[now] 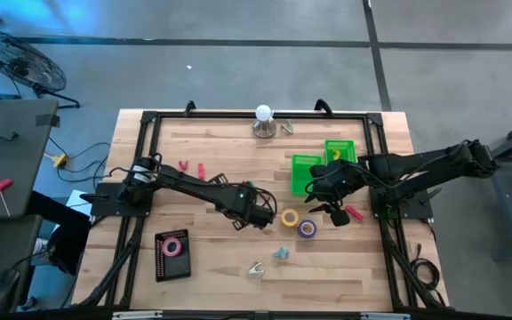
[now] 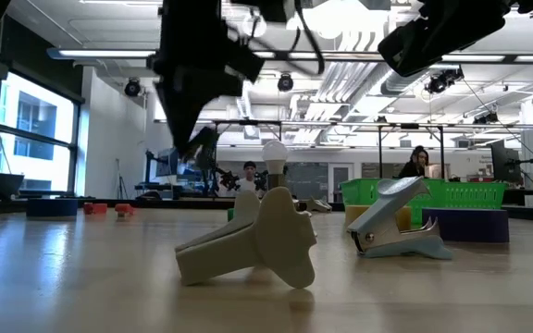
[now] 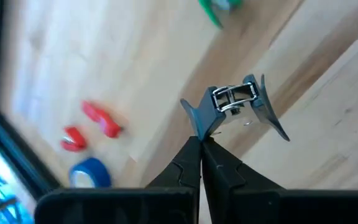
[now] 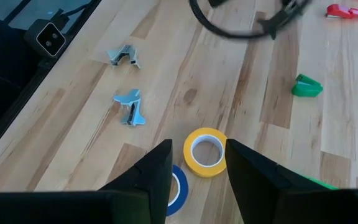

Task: Pick and place Stapler, Stapler remover, tape
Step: Put the black staple remover into the left green basket

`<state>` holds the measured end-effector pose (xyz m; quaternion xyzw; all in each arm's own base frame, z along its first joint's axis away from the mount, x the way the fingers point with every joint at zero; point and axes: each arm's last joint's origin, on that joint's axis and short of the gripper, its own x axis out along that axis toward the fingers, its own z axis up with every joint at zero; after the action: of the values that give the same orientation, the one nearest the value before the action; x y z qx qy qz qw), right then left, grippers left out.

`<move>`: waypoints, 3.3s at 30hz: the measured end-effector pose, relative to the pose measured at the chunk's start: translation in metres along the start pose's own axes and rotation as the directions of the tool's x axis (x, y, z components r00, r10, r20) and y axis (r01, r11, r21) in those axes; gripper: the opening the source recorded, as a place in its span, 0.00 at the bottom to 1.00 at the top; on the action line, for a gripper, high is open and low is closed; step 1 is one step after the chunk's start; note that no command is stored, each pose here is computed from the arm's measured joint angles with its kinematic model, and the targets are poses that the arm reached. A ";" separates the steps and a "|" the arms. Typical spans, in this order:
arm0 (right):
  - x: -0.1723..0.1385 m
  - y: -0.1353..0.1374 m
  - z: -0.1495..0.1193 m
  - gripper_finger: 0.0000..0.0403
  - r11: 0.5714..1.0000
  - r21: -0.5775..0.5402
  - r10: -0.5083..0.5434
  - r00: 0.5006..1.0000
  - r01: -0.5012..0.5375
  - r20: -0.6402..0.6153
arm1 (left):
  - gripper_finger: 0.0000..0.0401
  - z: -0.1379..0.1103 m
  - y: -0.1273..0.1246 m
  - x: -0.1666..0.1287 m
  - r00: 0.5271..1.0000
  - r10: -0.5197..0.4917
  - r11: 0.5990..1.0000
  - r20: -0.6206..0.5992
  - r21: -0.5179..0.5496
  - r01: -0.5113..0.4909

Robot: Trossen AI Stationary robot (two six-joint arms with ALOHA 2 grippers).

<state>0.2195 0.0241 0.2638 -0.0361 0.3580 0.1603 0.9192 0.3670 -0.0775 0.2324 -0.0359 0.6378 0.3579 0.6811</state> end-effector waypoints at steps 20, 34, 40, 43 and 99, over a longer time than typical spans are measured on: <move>-0.006 -0.002 0.033 0.35 0.996 -0.088 0.010 0.939 0.021 0.343 | 0.00 -0.022 -0.004 -0.119 0.753 0.152 0.985 0.640 -0.037 -0.168; 0.011 0.024 0.041 0.50 0.946 -0.284 -0.045 0.929 0.158 0.366 | 0.00 -0.021 -0.004 -0.119 0.749 0.158 0.984 0.644 -0.042 -0.172; 0.028 0.028 0.044 0.57 0.904 -0.324 -0.154 0.919 0.280 0.364 | 0.00 -0.021 -0.004 -0.119 0.745 0.156 0.985 0.649 -0.048 -0.163; 0.035 0.031 0.046 0.57 0.882 -0.381 -0.124 0.916 0.278 0.380 | 0.00 -0.020 -0.005 -0.120 0.744 0.151 0.987 0.651 -0.052 -0.155; 0.034 0.022 0.062 0.56 0.778 -0.155 -0.463 0.722 0.609 0.513 | 0.00 -0.009 -0.023 -0.115 0.541 0.286 0.958 0.791 -0.256 -0.132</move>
<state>0.2761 0.0648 0.2887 -0.2466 0.0800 -0.0579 0.9641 0.3802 -0.1500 0.3240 0.1547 0.2159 0.4637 0.8453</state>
